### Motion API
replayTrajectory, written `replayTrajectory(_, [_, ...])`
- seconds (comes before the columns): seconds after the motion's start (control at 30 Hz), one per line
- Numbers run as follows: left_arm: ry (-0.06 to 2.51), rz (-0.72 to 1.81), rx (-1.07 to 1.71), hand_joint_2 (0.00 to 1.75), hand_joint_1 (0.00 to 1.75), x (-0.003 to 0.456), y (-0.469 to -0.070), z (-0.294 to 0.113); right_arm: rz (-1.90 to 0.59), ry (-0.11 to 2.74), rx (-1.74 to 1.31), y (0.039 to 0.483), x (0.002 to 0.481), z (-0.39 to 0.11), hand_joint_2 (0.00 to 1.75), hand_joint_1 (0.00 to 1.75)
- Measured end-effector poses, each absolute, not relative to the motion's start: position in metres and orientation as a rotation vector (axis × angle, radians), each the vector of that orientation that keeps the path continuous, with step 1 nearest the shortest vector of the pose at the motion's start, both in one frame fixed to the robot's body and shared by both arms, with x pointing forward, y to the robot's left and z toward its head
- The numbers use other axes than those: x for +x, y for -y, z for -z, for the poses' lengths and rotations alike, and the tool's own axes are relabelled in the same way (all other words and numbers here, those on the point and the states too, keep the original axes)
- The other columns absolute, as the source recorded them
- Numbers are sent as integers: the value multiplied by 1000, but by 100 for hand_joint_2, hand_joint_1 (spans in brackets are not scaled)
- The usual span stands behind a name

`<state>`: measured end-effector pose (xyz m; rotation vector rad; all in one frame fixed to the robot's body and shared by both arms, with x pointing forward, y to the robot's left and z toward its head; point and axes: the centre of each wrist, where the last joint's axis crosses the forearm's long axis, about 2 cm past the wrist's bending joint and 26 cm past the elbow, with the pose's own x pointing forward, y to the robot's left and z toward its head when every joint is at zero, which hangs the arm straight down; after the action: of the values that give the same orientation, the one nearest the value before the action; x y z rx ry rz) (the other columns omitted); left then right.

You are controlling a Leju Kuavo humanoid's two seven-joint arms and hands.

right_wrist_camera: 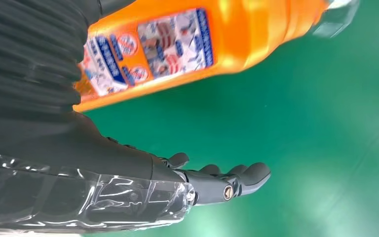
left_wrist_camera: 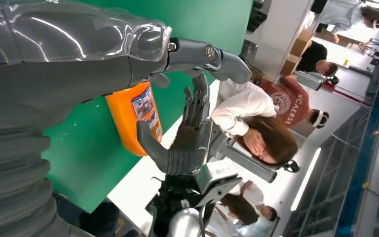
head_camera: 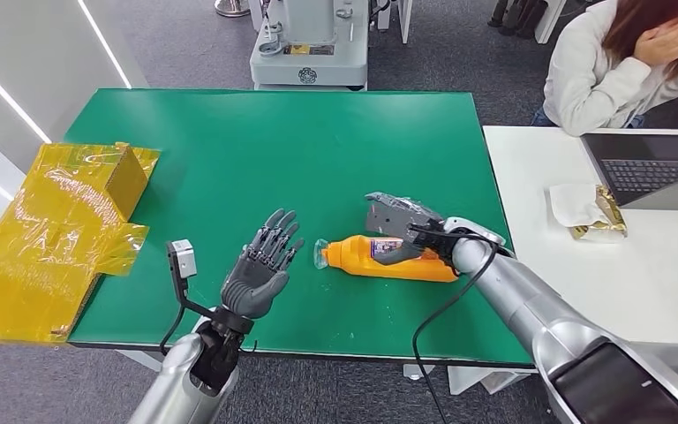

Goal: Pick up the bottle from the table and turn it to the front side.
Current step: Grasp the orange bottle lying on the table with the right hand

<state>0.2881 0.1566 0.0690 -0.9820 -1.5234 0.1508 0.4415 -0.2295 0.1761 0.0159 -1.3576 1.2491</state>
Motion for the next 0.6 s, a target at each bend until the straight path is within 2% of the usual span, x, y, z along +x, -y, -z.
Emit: replayTrajectory(0.6, [1490, -176, -958, 175, 0, 290, -160, -60, -1116, 1324, 120, 260, 443, -177, 175, 0])
